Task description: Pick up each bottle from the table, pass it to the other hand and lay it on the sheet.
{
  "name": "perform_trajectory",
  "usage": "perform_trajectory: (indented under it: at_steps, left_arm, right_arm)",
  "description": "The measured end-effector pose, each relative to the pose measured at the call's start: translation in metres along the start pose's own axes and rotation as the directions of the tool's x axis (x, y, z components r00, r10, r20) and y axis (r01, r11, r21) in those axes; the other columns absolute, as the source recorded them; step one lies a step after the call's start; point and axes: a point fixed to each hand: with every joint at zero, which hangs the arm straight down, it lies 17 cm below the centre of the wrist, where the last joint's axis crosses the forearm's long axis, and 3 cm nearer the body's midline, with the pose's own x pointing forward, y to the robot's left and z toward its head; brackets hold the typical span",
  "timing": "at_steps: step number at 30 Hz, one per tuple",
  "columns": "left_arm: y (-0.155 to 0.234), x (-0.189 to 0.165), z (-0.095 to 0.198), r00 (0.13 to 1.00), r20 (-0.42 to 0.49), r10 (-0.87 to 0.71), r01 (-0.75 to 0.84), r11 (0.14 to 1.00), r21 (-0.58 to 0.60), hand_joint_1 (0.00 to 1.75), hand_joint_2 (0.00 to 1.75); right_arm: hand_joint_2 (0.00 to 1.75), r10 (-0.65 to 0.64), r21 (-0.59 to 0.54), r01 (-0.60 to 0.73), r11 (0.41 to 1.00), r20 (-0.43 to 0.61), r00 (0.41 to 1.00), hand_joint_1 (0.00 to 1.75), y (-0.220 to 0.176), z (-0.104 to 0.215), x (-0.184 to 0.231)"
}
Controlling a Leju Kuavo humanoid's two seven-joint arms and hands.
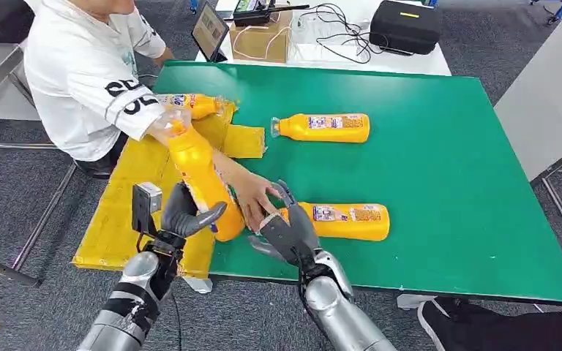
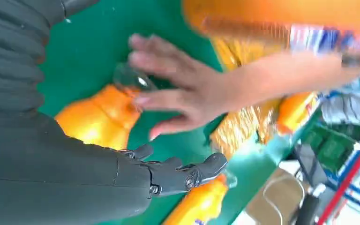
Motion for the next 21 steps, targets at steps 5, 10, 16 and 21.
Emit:
perform_trajectory:
  at_steps: [5, 10, 16, 21]
  left_arm:
    - [0.041, -0.005, -0.003, 0.896, 0.029, -0.442, 0.441, 0.897, 0.03, 1.75, 1.75]
    - [0.081, -0.013, -0.004, 0.8, 0.007, -0.599, 0.599, 0.8, 0.025, 1.75, 1.75]
    - [0.099, -0.023, -0.003, 0.683, 0.018, -0.73, 0.73, 0.682, -0.038, 1.75, 1.75]
    - [0.119, -0.034, 0.005, 0.63, 0.039, -0.776, 0.773, 0.62, -0.135, 1.75, 1.75]
  right_arm:
    - [1.75, -0.065, -0.096, 0.071, 0.993, 0.058, 0.996, 0.0, -0.035, -0.005, 0.017]
    - [1.75, -0.087, -0.146, 0.101, 0.984, 0.099, 0.991, 0.0, -0.061, -0.009, 0.029]
    - [1.75, -0.11, -0.158, 0.128, 0.979, 0.121, 0.987, 0.0, -0.071, -0.01, 0.034]
    - [1.75, -0.123, -0.149, 0.142, 0.979, 0.13, 0.984, 0.0, -0.075, -0.01, 0.033]
